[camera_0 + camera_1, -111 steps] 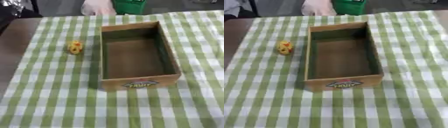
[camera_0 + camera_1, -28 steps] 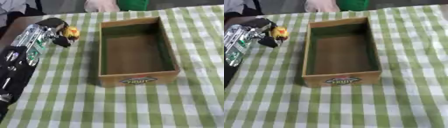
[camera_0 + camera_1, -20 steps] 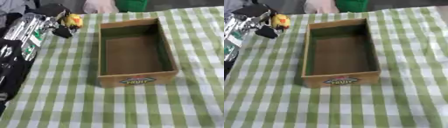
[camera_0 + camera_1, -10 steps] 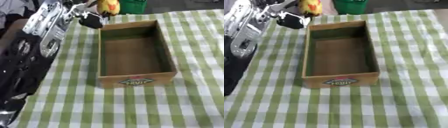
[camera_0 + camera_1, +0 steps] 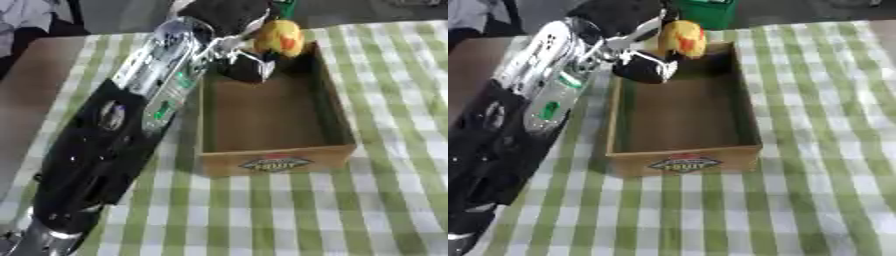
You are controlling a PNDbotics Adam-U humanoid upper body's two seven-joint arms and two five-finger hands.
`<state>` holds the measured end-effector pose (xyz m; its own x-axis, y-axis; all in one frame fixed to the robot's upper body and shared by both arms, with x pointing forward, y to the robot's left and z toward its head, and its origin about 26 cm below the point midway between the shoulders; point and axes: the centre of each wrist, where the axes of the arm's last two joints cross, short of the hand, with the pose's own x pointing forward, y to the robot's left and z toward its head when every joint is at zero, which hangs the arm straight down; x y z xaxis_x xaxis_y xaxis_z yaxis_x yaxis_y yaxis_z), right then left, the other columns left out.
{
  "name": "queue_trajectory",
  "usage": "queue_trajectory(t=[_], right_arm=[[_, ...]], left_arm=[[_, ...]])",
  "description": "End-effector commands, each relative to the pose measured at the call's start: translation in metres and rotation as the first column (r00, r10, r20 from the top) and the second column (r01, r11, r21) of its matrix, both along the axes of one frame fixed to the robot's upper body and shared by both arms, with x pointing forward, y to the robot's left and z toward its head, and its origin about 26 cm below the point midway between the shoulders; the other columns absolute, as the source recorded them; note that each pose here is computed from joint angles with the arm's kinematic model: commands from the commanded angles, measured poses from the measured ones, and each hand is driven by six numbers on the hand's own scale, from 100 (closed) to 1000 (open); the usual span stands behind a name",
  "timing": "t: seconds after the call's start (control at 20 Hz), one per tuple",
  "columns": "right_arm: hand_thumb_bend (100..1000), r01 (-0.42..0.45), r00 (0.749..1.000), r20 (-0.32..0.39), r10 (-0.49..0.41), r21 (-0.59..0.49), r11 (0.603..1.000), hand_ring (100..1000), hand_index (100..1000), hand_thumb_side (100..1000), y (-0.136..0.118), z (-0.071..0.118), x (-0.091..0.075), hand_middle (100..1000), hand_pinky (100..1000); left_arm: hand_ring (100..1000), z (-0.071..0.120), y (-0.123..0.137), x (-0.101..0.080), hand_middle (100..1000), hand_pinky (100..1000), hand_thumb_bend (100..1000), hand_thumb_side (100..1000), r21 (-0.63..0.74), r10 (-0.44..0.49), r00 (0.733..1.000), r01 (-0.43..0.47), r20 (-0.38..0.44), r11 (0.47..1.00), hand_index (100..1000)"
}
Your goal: Pick up objects on the table and place them in the box.
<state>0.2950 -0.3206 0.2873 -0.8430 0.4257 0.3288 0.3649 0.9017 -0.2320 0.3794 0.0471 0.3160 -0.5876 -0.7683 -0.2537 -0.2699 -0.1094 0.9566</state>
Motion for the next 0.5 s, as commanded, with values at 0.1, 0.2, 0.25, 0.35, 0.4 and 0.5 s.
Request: queue_trajectory(t=[0.1,0.2,0.25,0.35,0.4,0.5], right_arm=[[100,0.003,0.999,0.035,-0.002,-0.030,1.000,728,815,704,-0.001,0.013,-0.004,756,642],[100,0.002,0.999,0.035,-0.001,-0.030,1.000,728,815,704,-0.001,0.012,-0.004,756,642],[100,0.002,0.999,0.034,-0.001,-0.030,1.000,727,815,705,-0.001,0.012,-0.004,756,642],[100,0.003,0.999,0.033,-0.002,-0.031,1.000,727,815,705,-0.001,0.012,-0.004,756,642],[100,0.004,0.999,0.033,-0.003,-0.031,1.000,727,815,704,-0.001,0.012,-0.004,755,642],[100,0.005,0.999,0.032,-0.004,-0.030,1.000,727,815,704,-0.001,0.012,-0.004,755,642]], left_arm=[[615,-0.005,-0.006,0.005,582,461,100,387,0.035,-0.003,1.000,0.004,-0.031,0.999,729],[617,-0.011,-0.009,0.009,584,463,100,392,0.048,-0.001,0.998,0.004,-0.056,0.999,725],[619,-0.014,-0.010,0.011,585,464,100,396,0.056,0.001,0.998,0.003,-0.066,0.998,725],[622,-0.020,-0.011,0.015,587,466,100,399,0.076,0.007,0.997,-0.001,-0.082,0.997,726],[623,-0.023,-0.012,0.017,589,467,100,400,0.087,0.010,0.996,-0.003,-0.091,0.996,727],[627,-0.028,-0.013,0.020,593,471,100,405,0.104,0.014,0.994,-0.003,-0.105,0.995,732]])
